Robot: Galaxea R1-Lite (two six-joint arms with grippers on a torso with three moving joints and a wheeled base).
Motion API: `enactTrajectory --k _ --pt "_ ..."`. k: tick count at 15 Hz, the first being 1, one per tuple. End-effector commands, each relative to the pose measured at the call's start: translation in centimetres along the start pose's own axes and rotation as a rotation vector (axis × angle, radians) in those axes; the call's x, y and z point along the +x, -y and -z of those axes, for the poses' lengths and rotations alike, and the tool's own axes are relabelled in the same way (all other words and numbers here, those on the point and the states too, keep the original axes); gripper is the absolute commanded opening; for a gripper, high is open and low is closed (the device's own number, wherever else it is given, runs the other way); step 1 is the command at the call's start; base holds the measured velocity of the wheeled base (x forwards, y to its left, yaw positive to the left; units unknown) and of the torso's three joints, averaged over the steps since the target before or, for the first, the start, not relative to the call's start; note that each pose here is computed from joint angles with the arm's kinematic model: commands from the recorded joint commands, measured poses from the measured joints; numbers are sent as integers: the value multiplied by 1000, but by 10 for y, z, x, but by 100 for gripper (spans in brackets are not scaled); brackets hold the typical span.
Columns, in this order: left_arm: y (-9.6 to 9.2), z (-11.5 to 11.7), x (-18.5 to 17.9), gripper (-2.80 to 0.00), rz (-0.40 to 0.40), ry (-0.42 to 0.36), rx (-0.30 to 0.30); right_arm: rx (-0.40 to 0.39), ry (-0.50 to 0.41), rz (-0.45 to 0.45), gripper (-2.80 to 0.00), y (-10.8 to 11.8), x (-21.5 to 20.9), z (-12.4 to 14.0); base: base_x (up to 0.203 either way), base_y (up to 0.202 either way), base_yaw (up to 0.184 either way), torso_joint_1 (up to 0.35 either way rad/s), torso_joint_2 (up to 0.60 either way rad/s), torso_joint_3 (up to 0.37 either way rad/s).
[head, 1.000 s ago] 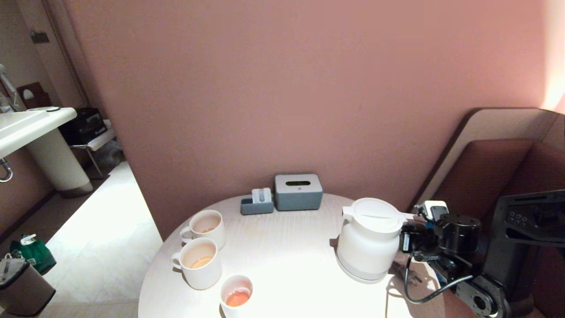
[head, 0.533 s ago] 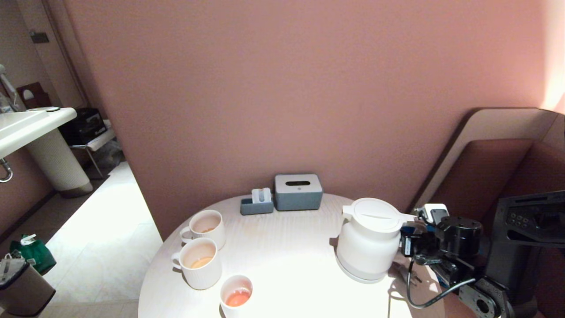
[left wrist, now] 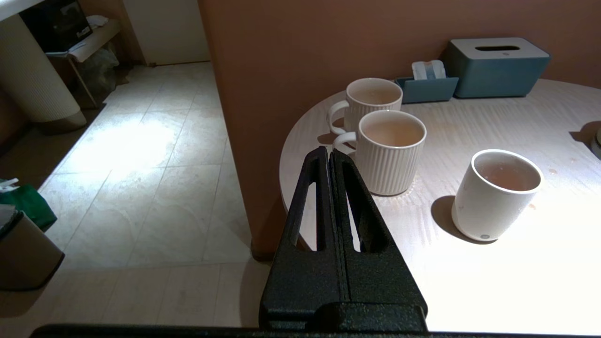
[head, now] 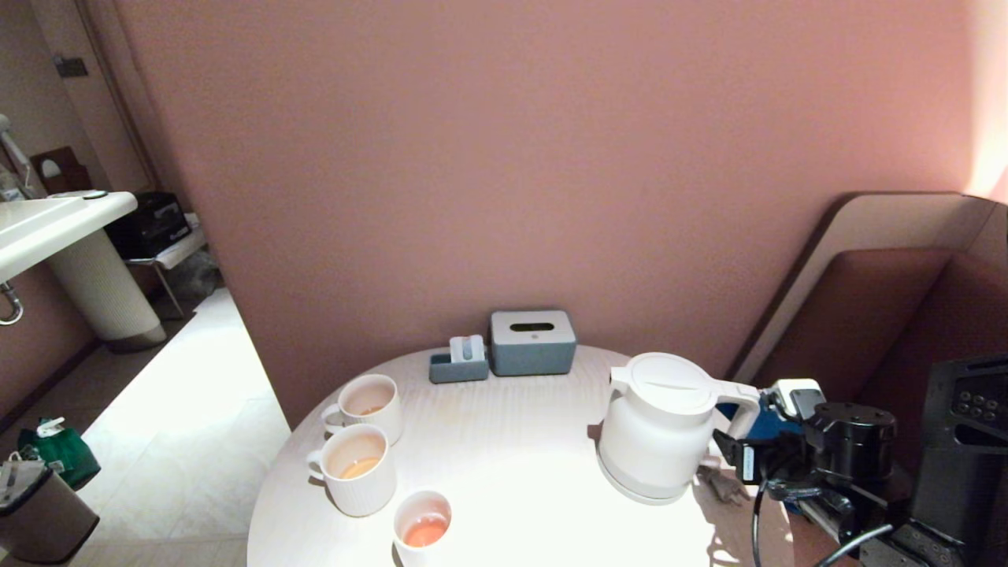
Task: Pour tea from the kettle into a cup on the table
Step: Put down the kettle on the table, then pick up the cup
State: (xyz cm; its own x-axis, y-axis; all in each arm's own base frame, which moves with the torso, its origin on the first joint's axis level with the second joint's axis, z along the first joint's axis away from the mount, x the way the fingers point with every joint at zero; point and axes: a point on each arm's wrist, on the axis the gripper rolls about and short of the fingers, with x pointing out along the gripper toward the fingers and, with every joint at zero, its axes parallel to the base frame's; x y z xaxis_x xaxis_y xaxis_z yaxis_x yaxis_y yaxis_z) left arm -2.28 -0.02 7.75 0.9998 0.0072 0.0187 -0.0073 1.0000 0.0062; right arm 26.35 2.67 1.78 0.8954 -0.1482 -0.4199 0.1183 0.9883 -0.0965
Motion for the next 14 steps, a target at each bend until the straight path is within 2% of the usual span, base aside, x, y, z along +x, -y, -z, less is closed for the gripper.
enactTrajectory --k 1,5,9,10,14 --pt "0 0 0 -280 0 0 0 6 27 3 0 5 -17 -7 0 0 0 0 0 0" --pt "0 0 0 -280 0 0 0 15 95 2 0 15 -59 -26 0 0 0 0 0 0" --pt "0 0 0 -280 0 0 0 25 153 6 0 31 -118 -48 0 0 0 0 0 0" --pt "0 0 0 -280 0 0 0 25 149 8 -280 36 -137 -51 0 0 0 0 0 0" --pt "0 0 0 -280 0 0 0 18 133 13 -280 56 -212 -52 0 0 0 0 0 0"
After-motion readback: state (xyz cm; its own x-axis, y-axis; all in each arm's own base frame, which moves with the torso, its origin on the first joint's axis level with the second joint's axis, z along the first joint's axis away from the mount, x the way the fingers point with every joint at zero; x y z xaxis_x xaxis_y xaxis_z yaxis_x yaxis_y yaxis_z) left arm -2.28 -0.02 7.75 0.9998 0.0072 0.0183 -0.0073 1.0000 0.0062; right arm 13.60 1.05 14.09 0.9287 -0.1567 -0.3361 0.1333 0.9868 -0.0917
